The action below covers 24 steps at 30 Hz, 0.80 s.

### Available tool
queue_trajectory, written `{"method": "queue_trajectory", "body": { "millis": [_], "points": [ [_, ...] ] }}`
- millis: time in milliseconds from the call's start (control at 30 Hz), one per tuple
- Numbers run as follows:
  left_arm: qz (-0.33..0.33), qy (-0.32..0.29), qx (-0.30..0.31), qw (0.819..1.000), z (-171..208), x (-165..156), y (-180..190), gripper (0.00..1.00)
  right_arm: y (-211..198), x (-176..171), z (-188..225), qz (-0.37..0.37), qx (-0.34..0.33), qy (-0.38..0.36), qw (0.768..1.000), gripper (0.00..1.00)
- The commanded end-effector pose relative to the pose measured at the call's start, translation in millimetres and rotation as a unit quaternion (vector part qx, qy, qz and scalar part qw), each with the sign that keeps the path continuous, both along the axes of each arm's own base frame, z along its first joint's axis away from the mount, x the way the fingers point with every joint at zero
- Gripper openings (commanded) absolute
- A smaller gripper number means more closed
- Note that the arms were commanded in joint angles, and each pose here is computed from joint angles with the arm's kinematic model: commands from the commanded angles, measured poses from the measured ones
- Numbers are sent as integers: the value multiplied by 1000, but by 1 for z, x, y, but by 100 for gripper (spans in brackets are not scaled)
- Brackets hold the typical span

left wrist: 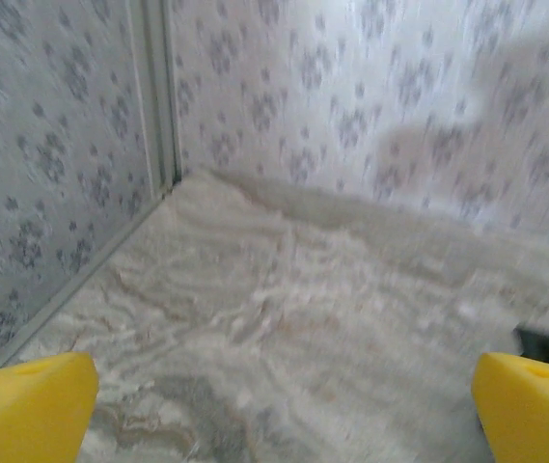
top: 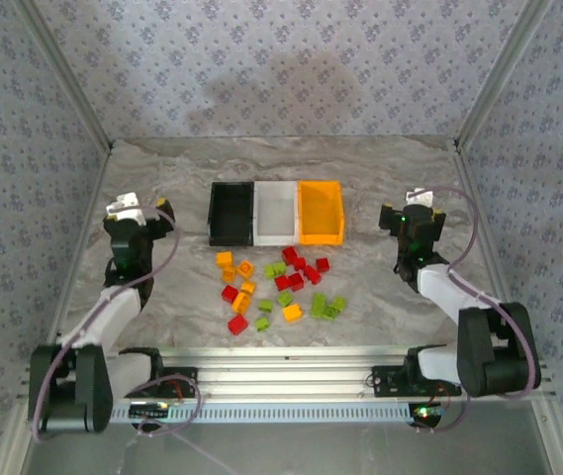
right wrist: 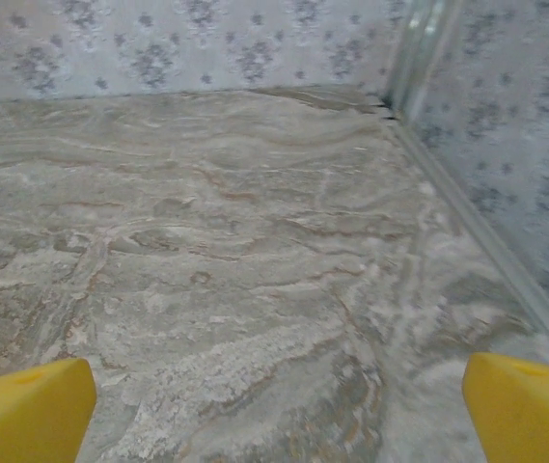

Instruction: Sort the legos into containers by color

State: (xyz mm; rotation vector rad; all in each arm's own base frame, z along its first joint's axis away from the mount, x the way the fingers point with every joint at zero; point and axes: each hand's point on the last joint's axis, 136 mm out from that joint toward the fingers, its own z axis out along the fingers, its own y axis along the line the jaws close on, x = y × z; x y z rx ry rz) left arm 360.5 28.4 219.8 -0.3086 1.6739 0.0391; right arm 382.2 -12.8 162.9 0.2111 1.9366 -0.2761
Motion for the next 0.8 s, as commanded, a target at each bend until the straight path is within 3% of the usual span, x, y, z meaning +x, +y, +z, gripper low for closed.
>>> {"method": "queue_trajectory", "body": {
  "millis": [0,67,133,200,267,500,633,767],
  "points": [
    [36,-40,-97,994,11,-19,8,100,-24,-26,14,-131,-9,16,991,100],
    [78,-62,-169,981,18,-32,21,100,-27,-37,11,-177,85,15,980,100],
    [112,-63,-266,956,11,-46,30,100,-33,-61,-6,-257,213,36,942,100],
    [122,-58,-304,943,6,-56,34,100,-16,-42,-18,-178,297,46,937,100],
    [104,-60,-328,937,6,-60,28,100,-10,-41,-26,-159,335,35,928,100],
    [-21,36,-378,925,9,-43,-22,100,56,-65,-28,-10,258,146,955,100],
    [-95,63,-380,918,21,-45,-56,99,95,-94,-45,60,261,198,943,100],
    [-178,85,-329,923,41,-67,-102,99,115,-129,-69,78,245,265,929,96]
  ]
}}
